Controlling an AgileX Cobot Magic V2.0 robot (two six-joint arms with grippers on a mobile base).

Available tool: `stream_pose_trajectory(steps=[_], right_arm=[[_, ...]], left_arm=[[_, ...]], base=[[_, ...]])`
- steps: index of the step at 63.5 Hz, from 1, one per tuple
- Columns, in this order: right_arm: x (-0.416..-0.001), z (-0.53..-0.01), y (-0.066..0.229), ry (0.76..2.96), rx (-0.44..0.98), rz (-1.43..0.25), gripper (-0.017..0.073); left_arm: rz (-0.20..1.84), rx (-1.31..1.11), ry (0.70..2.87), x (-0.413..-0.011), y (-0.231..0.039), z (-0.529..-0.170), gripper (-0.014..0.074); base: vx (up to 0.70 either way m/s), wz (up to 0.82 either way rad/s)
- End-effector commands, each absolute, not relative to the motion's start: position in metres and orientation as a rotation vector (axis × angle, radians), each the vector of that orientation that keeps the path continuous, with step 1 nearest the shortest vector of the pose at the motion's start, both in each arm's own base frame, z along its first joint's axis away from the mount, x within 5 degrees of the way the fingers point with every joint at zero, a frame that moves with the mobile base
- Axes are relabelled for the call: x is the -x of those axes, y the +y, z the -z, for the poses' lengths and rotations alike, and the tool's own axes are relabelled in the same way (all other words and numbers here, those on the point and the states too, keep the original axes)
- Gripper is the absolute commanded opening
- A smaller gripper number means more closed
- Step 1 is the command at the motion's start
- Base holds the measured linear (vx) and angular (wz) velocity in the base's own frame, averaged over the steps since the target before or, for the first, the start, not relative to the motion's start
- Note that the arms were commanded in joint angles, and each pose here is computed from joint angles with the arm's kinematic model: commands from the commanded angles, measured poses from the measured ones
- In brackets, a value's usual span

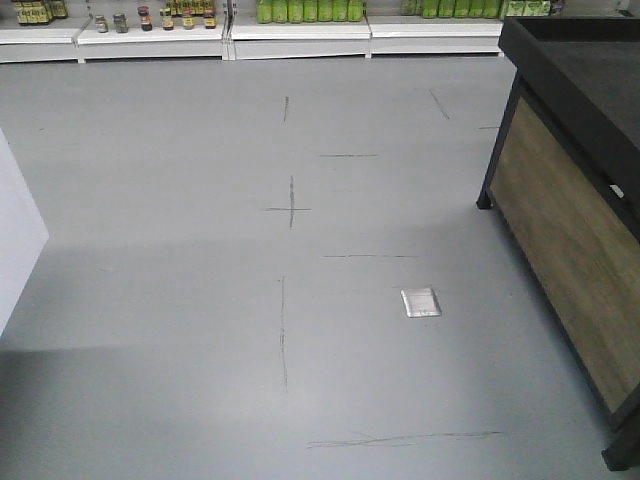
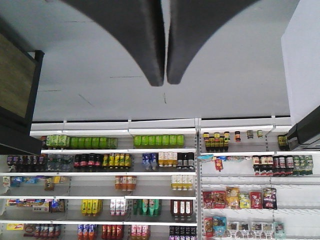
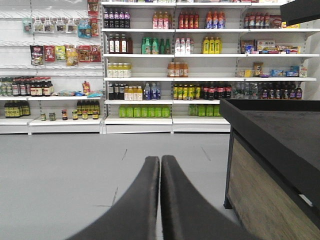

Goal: Pick three apples into basket with both arms
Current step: 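Drive the base forward across the floor toward the produce tables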

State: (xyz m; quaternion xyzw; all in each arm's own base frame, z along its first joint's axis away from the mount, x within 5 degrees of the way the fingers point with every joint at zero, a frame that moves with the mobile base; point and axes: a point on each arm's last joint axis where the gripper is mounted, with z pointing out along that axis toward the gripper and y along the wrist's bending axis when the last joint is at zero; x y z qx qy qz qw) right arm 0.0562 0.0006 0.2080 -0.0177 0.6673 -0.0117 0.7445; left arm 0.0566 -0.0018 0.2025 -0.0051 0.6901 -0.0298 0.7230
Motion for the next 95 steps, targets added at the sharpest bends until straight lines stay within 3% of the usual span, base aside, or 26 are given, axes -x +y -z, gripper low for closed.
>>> stream_pose_trajectory(steps=[1, 95], right_arm=[[-0.0547, -0.2111, 0.0006, 1.382, 0.039, 0.028, -0.0008], [-0.0547, -0.2111, 0.0006, 1.382, 0.039, 0.028, -0.0008]], left_arm=[[0.089, 0.017, 1.446, -0.0549, -0.0026, -0.2081, -0.0006], [0.089, 0.017, 1.446, -0.0549, -0.0026, -0.2081, -0.0006]], base=[[0.11, -0.09], [0.10, 0.04]])
